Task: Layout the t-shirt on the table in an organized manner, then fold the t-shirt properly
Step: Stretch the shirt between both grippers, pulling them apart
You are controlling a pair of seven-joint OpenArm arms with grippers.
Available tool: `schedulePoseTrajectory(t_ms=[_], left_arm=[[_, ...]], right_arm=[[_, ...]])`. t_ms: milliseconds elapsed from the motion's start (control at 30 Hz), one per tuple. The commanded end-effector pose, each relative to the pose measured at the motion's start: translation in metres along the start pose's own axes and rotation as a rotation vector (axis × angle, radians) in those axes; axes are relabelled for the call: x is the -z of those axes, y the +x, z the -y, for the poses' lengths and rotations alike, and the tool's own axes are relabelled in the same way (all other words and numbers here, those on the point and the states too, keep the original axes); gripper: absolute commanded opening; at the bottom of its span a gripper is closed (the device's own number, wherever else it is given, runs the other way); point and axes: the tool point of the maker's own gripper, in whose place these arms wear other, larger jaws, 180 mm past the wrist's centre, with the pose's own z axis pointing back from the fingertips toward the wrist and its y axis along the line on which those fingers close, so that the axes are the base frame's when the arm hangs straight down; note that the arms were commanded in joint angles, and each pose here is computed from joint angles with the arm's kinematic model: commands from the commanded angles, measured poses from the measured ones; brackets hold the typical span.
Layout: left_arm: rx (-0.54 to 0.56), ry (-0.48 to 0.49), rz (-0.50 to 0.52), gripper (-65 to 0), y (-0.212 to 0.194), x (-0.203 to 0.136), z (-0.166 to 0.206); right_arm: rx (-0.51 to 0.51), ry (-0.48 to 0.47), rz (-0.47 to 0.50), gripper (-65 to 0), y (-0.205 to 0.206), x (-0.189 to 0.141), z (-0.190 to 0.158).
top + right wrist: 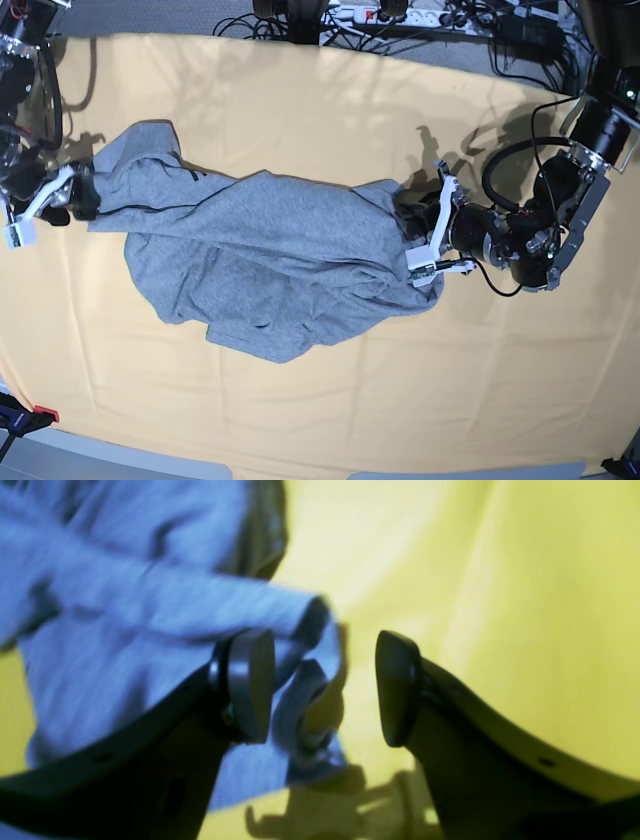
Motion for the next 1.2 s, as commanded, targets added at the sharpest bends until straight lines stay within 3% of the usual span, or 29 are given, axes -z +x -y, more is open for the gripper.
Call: schedulePoseTrajectory(t_ms=[0,133,300,500,567,633,667,900,1067,1167], left_arm=[[0.024,0.022,0.04,-65.0,0.014,-0.013,-0.006],[0.024,0.021,0.04,-65.0,0.014,-0.013,-0.006],[0.023,0.022,0.036,-65.0,0.013,-0.013,-0.006],[0.025,0.03,0.027,-65.0,0.012,-0.012,-0.008],[0.026,0.033,0.024,-65.0,0.011,-0.012,-0.008],[0.028,0.035,0.028,-65.0,0.012,-0.013,-0.009],[0.03,0.037,0.035,-65.0,0.014,-0.013,-0.009],[0.057,0.073,0.097,-65.0,0.045,-0.049,-0.023],[0.016,-0.015,0.207,-65.0,0.062,-0.082,-0.01],[-0.008,-0.047,0.21,-65.0,0.055,-0.078,-0.004]], right_arm=[[-0.021,0.0,0.075,-30.7,0.027,-0.005,0.005],[-0.013,0.046,0.085,-30.2,0.031,0.003,-0.005],[-0.151,0.001,-0.055,-30.2,0.013,0.022,-0.009],[-0.201,0.02,-0.095,-30.8,0.005,0.032,-0.02],[-0.209,0.033,-0.105,-40.0,0.003,0.035,-0.025],[-0.213,0.039,-0.109,-60.7,0.002,0.036,-0.027],[-0.215,0.037,-0.105,-65.0,0.004,0.036,-0.026],[-0.223,0.007,0.03,-65.0,0.049,0.013,-0.022],[-0.26,0.003,0.09,-65.0,0.062,-0.023,-0.035],[-0.283,0.0,0.079,-65.0,0.054,-0.03,-0.041]])
